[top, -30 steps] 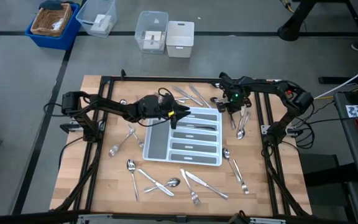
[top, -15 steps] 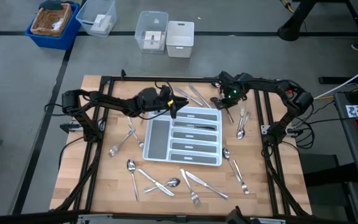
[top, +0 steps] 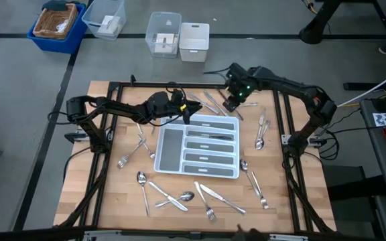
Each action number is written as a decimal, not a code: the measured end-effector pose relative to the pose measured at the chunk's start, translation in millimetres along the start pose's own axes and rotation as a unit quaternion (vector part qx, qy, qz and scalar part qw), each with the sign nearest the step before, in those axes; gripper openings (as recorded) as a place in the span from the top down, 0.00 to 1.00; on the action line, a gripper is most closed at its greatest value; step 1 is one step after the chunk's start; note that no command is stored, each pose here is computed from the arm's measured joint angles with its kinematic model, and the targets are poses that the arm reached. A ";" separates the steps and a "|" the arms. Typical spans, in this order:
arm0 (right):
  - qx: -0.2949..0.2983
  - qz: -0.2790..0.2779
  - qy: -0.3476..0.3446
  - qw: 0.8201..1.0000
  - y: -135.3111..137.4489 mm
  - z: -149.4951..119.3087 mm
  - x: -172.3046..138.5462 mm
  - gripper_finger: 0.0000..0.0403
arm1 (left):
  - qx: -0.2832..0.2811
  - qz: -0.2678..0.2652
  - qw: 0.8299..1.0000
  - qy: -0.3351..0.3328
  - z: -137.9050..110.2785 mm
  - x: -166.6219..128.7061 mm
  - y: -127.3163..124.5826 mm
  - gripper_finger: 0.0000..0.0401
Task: Sort silverware
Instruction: Put the knife into the organizer tray
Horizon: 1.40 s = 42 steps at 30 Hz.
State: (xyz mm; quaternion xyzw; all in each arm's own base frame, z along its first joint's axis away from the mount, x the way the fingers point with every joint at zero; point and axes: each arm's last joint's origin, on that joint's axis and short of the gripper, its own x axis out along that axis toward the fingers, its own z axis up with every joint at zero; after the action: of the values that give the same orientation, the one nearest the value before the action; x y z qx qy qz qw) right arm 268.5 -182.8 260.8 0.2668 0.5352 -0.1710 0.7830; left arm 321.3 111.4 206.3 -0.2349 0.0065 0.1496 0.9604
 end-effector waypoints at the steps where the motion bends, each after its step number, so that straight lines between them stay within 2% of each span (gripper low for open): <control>1: -0.025 0.003 -0.001 1.000 6.8 0.1 1.5 0.93 | 0.002 0.001 1.000 0.000 0.2 0.0 0.4 0.70; 9: -0.200 0.030 0.006 0.979 60.7 -7.7 12.2 0.93 | 0.001 -0.009 0.999 0.039 14.8 -13.5 0.9 0.70; 14: -0.265 0.045 -0.011 0.963 88.4 -10.7 17.9 0.93 | 0.001 -0.025 0.994 0.108 26.2 -35.4 -5.9 0.70; 18: -0.308 0.054 -0.018 0.950 103.9 -15.4 24.5 0.93 | 0.001 -0.017 0.987 0.161 33.0 -59.1 -15.1 0.70; 24: -0.339 0.047 -0.028 0.939 113.3 -25.6 41.9 0.93 | -0.011 0.003 0.974 0.226 39.7 -97.7 -28.3 0.70; 31: -0.347 0.039 -0.028 0.937 108.7 -38.4 63.4 0.93 | -0.049 0.015 0.957 0.285 39.5 -136.7 -44.5 0.70; 38: -0.350 0.039 -0.037 0.935 101.9 -49.0 81.5 0.93 | -0.063 0.012 0.944 0.324 33.2 -152.7 -56.0 0.70; 42: -0.351 0.040 -0.042 0.935 98.0 -55.0 90.5 0.93 | -0.072 0.025 0.928 0.365 24.5 -158.2 -58.6 0.70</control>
State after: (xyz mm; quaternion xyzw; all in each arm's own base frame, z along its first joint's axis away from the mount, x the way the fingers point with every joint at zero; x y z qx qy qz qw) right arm 314.9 -69.9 184.0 -0.0110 0.5165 0.0478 0.8549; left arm 185.8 28.0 267.5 -0.3416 0.3520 0.0772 0.8680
